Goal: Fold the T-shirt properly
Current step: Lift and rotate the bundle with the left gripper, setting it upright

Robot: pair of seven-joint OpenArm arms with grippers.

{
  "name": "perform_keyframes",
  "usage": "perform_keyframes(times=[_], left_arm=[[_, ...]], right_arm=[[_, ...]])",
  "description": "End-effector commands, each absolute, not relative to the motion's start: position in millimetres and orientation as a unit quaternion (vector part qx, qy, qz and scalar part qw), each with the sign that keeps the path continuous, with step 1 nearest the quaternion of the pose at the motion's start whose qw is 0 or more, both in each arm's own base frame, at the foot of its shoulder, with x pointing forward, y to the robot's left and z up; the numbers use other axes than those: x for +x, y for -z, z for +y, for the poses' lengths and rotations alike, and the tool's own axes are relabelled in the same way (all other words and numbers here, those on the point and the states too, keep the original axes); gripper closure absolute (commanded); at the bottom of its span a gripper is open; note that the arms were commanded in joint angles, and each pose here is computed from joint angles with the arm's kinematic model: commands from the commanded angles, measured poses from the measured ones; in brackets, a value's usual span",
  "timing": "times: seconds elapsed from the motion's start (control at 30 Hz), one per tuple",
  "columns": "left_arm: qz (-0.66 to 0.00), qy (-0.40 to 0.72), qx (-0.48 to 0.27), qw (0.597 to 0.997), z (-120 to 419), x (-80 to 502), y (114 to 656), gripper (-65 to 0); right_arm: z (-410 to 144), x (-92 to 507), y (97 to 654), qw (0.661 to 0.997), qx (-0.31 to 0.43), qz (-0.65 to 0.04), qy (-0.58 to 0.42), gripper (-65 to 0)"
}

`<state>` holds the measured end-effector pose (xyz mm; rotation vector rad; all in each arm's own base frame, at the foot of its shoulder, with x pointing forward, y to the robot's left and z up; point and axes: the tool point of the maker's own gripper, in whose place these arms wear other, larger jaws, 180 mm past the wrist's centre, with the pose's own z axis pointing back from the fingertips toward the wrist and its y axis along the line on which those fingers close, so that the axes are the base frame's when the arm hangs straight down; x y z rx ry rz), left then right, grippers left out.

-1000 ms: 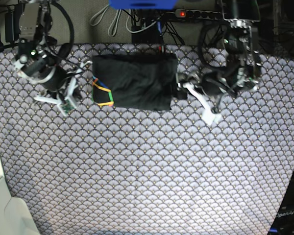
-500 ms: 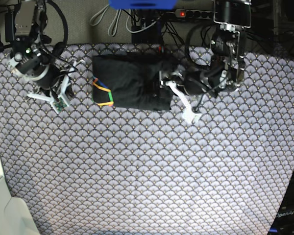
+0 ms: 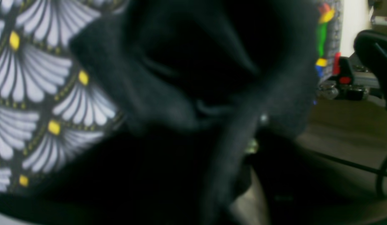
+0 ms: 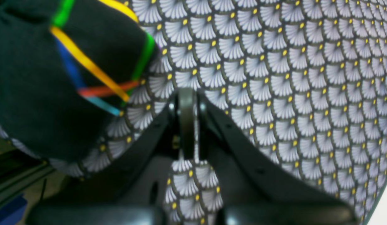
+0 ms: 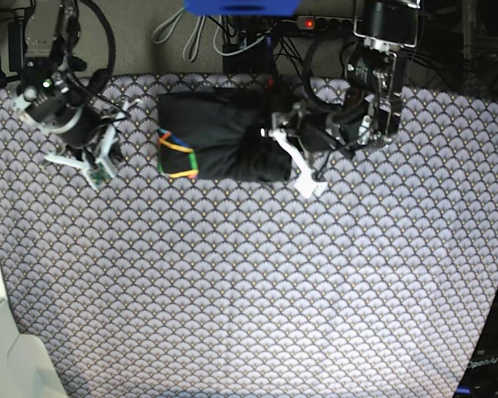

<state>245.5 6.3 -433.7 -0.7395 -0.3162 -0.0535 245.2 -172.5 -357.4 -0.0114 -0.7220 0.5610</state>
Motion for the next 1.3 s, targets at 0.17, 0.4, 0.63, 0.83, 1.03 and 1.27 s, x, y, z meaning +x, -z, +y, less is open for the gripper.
perform_keyframes(times=[0.17,0.4,0.63,0.83,1.03,1.27], left_arm=[[-0.157,0.047,-0.335,0.928,12,257,429,-0.2],[-0.195,0.089,-0.258,0.942,20,292,421,-0.3],[-0.238,0.211,-0.186,0.93,-10,332,392,-0.3],[-0.253,0.318,-0.116,0.906,-52,365,375,-0.3],[-0.245,0.39,-0.034,0.887,-82,394,385,-0.3],[-0.3,0.504,0.062,0.807,-103,420,365,-0.4]], right_arm=[[-185,253,343,0.892,-0.019,-0.373,-0.257,0.0],[-214,250,338,0.899,-0.047,-0.373,-0.224,0.0],[-261,242,329,0.908,-0.09,-0.374,-0.166,0.0],[-308,225,318,0.912,-0.137,-0.374,-0.102,0.0],[-359,198,303,0.909,-0.191,-0.369,-0.034,0.0],[-388,168,297,0.908,-0.224,-0.352,0.005,0.0]])
